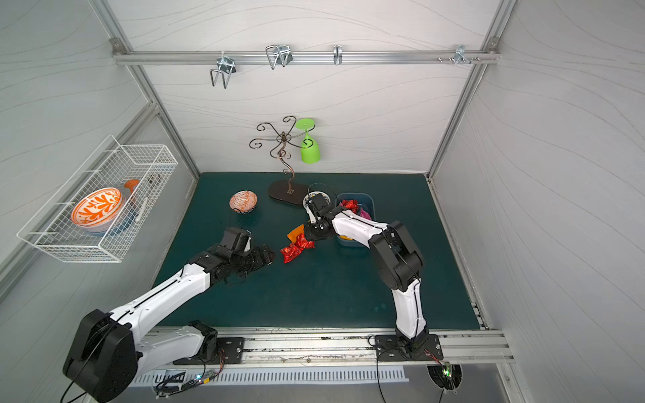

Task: Put the tea bags into the storage box
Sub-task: Pick up the tea bag from the center of the board.

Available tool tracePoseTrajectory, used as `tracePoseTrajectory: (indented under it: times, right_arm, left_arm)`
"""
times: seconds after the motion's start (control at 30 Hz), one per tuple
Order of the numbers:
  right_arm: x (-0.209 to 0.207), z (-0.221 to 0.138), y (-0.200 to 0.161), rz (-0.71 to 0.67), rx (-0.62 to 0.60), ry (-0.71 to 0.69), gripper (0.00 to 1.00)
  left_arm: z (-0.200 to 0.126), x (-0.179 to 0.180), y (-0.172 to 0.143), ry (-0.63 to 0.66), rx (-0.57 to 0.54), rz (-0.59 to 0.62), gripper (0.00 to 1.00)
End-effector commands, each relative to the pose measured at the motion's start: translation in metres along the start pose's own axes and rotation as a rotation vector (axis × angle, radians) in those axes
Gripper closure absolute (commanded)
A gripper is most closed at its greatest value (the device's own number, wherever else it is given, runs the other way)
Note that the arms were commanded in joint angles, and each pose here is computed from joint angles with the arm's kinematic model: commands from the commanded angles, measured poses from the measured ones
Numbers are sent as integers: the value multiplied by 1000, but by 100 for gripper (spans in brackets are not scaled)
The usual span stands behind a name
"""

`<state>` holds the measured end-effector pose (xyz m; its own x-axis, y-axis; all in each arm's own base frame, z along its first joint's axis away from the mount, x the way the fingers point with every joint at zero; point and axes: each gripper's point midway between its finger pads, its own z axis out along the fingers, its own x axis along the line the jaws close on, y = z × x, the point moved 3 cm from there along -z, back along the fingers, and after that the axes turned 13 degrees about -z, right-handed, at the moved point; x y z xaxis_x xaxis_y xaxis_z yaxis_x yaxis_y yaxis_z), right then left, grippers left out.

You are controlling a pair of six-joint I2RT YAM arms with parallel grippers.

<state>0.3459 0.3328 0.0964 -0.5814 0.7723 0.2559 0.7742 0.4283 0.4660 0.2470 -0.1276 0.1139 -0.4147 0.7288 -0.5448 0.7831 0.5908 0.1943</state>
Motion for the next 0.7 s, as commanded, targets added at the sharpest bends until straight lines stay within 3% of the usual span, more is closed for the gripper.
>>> tracePoseTrajectory:
  times: [0.0, 0.3, 0.67]
  right_arm:
    - [-8, 2, -4, -17, 32, -31, 71]
    - [-9, 7, -16, -22, 73, -30, 60]
    - [-3, -3, -10, -29, 47, -1, 98]
  left_arm:
    - [1, 0, 1, -3, -10, 5, 12]
    - [2, 0, 0, -4, -10, 5, 12]
    - [0, -3, 2, -9, -13, 4, 12]
